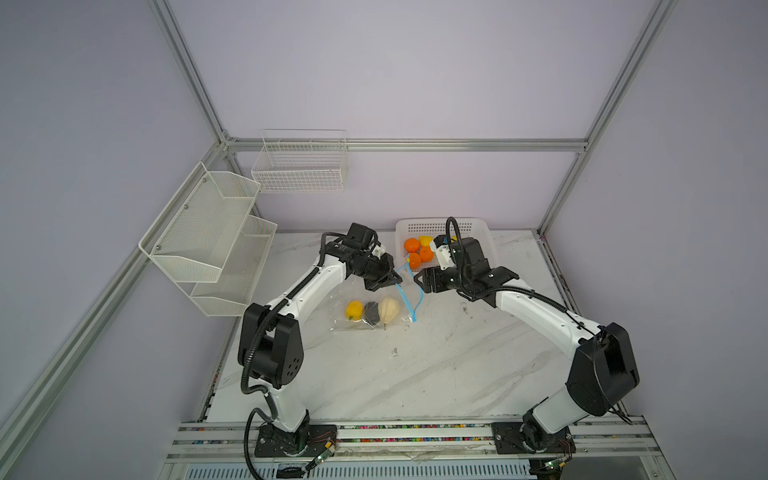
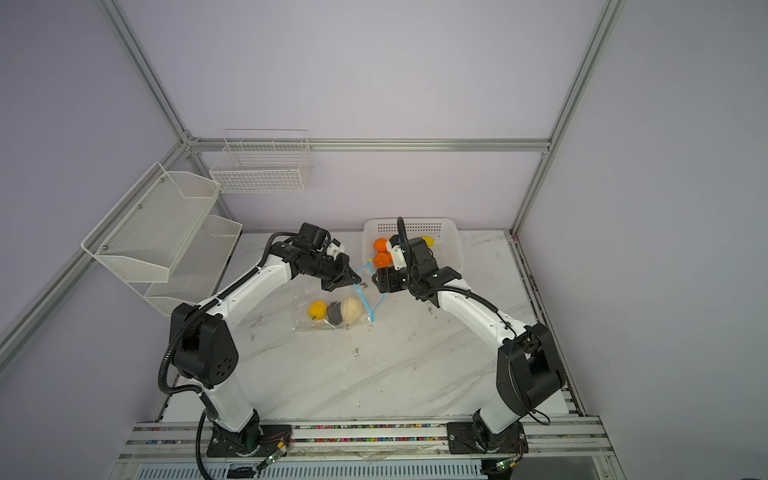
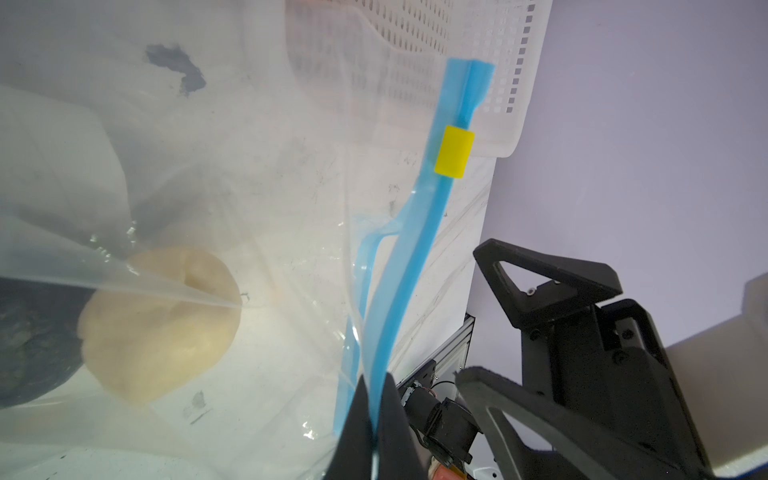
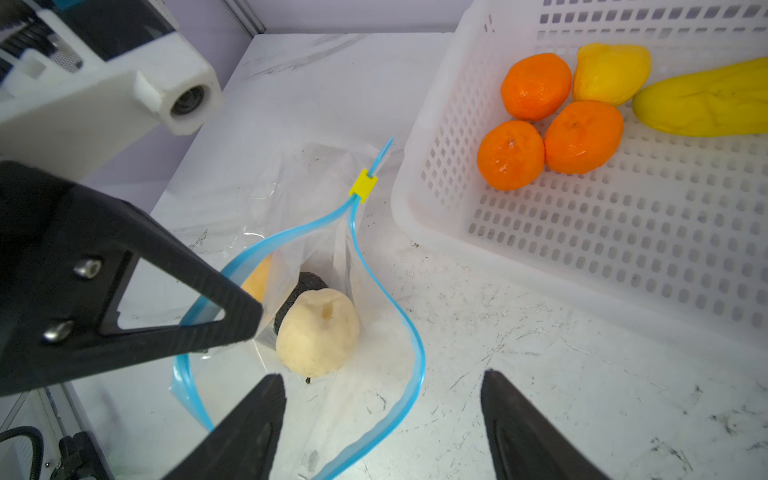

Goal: Place the food in the zip-top bag and seal the zipper
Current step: 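Raise the right gripper out of the bag and move it over the basket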

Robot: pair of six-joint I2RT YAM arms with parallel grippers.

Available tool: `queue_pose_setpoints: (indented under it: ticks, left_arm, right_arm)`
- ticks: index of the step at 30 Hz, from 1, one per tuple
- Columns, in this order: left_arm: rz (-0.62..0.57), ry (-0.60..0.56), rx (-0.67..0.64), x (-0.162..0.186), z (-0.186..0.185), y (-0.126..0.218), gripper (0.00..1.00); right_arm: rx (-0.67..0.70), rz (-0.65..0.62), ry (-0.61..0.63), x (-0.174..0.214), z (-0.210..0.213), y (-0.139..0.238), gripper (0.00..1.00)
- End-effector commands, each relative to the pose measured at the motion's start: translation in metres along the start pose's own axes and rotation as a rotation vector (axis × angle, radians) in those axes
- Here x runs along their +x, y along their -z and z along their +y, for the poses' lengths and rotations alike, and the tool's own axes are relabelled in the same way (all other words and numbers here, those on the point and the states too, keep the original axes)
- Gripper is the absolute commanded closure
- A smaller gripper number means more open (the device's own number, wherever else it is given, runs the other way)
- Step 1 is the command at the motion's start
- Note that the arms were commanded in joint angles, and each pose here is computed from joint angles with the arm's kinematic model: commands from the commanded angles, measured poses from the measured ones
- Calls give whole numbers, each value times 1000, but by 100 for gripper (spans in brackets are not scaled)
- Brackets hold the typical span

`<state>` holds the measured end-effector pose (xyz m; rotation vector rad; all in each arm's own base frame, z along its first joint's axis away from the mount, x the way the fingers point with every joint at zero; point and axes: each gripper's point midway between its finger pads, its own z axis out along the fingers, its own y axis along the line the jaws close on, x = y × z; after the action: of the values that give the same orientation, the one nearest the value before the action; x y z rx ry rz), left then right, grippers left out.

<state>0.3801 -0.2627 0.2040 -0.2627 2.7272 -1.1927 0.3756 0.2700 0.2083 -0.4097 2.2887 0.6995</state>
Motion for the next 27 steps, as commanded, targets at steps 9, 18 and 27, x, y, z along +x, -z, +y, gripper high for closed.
queue_pose_setpoints:
  ticks: [9,18,27]
  left_arm:
    - [-43,-22,49,-7,-10,21,100]
    - [-44,-19,58,-13,-8,22,100]
    - [-36,-12,68,-18,-7,22,100]
  right_arm:
    - [76,-30,-32,-30,-36,-10,25]
    - [201,-35,-58,-51,-86,-45,27]
    - [297,-14,-51,-59,-131,-78,28]
